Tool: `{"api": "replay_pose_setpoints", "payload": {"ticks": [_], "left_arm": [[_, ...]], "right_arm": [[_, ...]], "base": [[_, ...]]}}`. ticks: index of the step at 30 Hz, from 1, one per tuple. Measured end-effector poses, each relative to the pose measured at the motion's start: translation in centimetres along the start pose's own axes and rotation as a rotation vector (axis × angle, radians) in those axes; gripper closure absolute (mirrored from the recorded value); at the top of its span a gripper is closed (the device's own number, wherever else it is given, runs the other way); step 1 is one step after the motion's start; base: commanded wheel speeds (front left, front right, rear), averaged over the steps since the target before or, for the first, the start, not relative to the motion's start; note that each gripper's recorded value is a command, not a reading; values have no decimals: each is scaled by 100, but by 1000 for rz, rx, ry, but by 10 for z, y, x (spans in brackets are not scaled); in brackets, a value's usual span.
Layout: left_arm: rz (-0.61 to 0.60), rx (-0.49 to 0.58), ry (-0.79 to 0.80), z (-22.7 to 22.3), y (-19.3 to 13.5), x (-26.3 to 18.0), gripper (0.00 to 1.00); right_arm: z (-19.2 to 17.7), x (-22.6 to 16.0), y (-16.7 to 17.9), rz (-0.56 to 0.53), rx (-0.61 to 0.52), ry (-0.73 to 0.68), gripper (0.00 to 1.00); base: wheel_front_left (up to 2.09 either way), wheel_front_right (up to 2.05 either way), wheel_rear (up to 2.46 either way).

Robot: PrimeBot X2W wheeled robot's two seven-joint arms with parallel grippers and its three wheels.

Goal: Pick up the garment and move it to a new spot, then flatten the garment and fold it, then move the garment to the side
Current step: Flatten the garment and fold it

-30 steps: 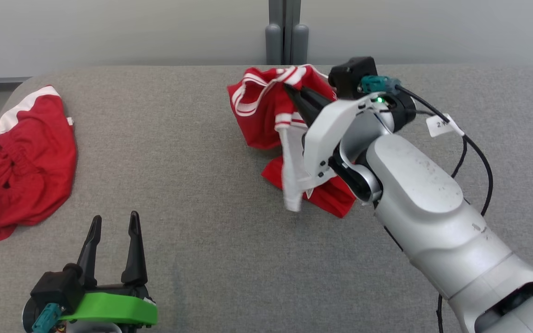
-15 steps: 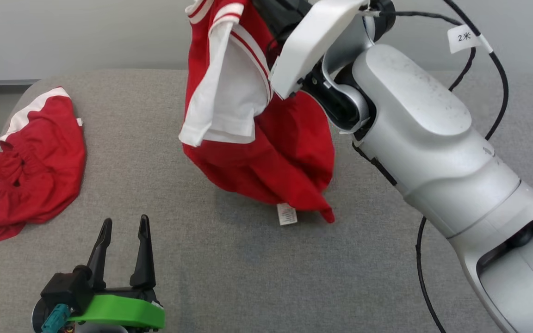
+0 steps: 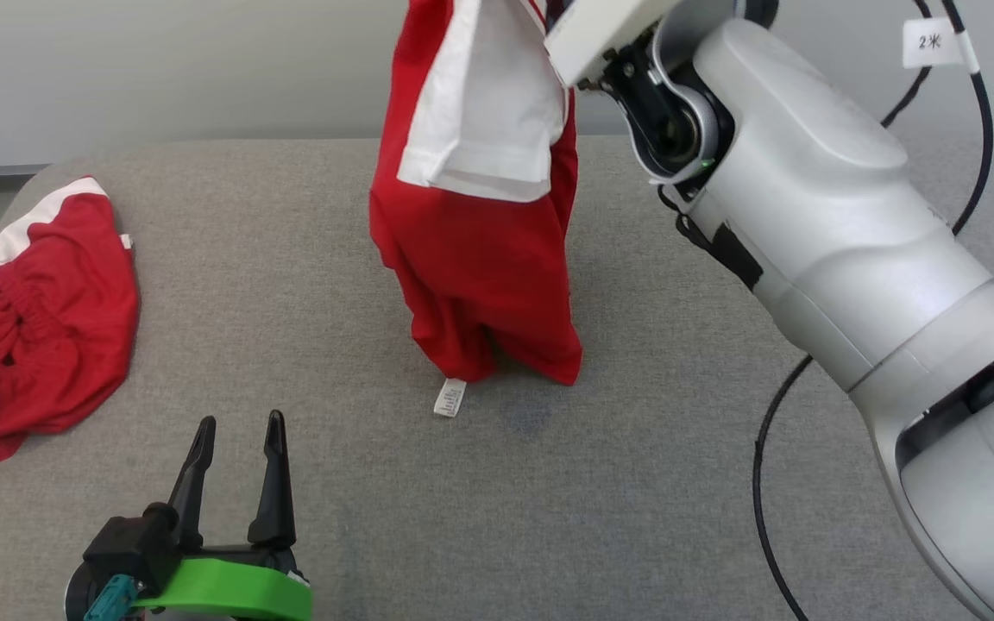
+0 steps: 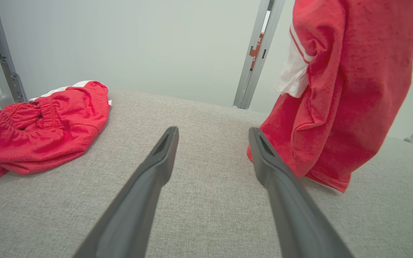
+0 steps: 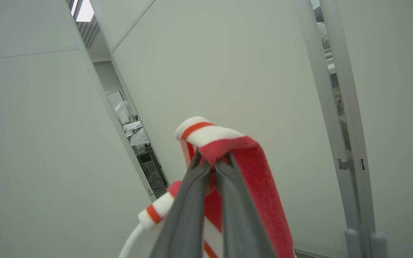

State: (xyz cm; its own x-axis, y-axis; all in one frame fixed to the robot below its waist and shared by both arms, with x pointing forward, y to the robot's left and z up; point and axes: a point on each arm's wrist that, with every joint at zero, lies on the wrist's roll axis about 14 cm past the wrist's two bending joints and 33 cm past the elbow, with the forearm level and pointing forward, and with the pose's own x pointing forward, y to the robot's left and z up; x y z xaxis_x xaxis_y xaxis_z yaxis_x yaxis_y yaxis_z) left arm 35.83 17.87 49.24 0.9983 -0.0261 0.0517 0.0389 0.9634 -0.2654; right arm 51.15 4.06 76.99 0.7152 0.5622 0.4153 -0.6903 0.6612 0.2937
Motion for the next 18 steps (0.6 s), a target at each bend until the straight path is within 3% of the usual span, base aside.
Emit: {"api": "replay_pose_setpoints", "payload": {"ticks": [3,7,10,14,18], "left_arm": [[-7,-1,10,-3,-2,2,0],[-15,-3,20,-7,-5,4,0],[-23,-5,30,-10,-7,5,0],[-30,-6,39,-14,-9,6,0],[-31,-6,47,-16,-9,11,0]], "right_arm": [[-34,-28,-55,-144,-37,88,100],[-69,-92,-139,-365,-96,209,100],[-86,-139,-182,-489,-137,289,100],[-90,-192,-225,-609,-200,358,100],[-101,-222,-245,-663,-238,419,100]], "base": [[0,0,0],[0,0,0],[0,0,0],[0,0,0],[0,0,0]]}}
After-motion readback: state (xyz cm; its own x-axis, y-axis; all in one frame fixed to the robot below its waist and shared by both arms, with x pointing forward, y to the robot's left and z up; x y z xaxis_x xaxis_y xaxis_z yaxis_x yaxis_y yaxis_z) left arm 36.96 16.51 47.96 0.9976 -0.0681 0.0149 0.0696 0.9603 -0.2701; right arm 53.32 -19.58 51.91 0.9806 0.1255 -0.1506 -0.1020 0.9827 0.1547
